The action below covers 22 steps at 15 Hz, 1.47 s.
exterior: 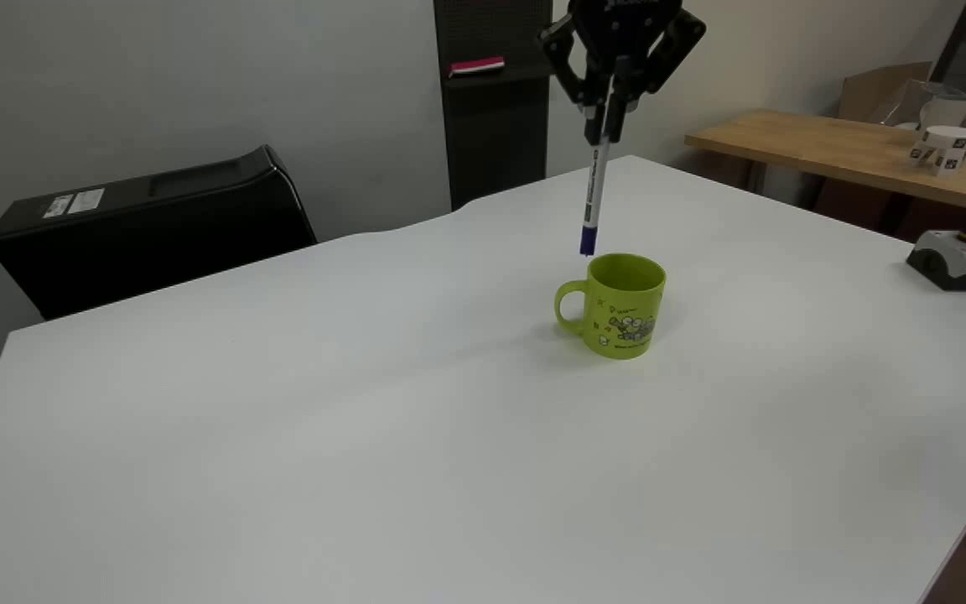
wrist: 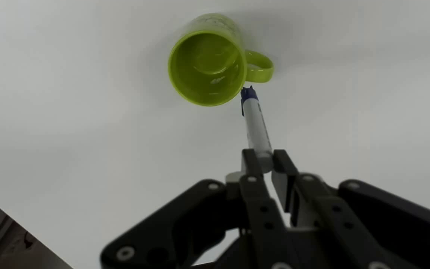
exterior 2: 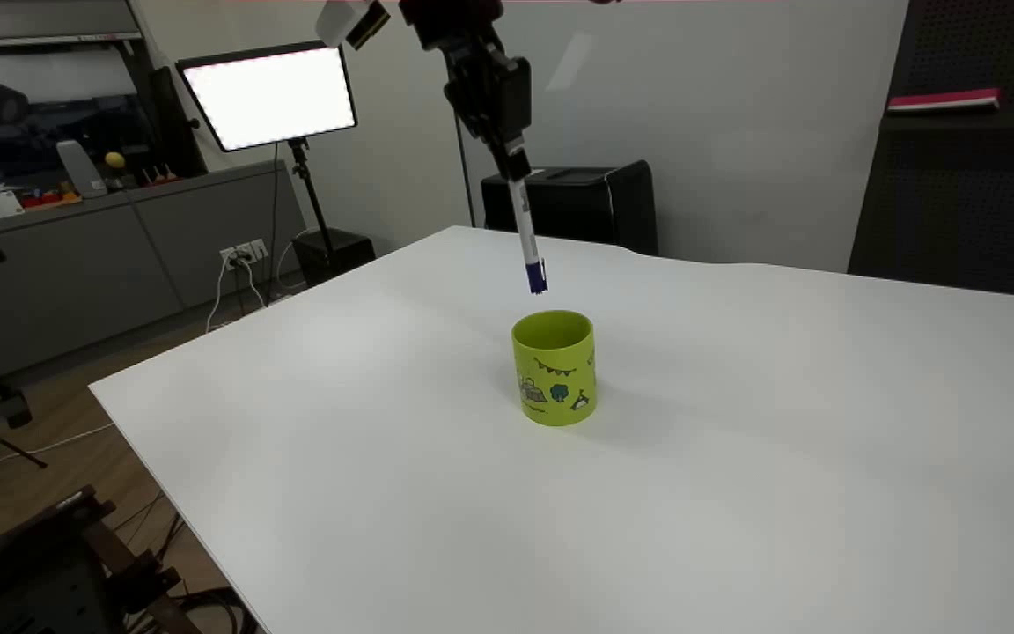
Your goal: Remove the marker from the mug.
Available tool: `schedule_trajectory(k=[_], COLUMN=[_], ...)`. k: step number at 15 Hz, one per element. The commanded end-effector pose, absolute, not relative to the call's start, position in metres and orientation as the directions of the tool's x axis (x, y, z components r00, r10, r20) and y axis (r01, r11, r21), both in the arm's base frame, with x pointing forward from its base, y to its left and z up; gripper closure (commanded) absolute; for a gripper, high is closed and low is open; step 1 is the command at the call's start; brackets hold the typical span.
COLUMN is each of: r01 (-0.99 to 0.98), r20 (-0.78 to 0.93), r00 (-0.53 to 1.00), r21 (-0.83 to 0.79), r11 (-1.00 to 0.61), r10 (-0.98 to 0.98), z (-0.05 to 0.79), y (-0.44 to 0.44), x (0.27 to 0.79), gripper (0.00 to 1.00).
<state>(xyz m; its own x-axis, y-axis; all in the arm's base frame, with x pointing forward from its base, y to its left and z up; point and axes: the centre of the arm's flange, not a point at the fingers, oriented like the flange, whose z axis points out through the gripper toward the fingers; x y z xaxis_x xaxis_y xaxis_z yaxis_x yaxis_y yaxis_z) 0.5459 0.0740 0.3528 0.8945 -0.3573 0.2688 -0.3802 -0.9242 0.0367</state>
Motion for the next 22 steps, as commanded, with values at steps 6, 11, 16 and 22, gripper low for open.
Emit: schedule_trajectory(k=[6,11,16,22], r01=[-0.277,-0.233,-0.221,-0.213], r20=[0.277,0.240,0.206,0.173], r00=[0.927,0.946,0.957,0.965], r21=[0.046,0.045,0.058,0.079], r11=[-0.960,-0.971,-0.973,-0.974], r10=[-0.254,-0.216,-0.205,-0.198], z=[0.314,0.293,0.270,0.250], y=[0.132,0.147,0.151,0.153], x=[0.512,0.503,0.500,0.497], gripper=[0.96,0.96,0.96,0.96])
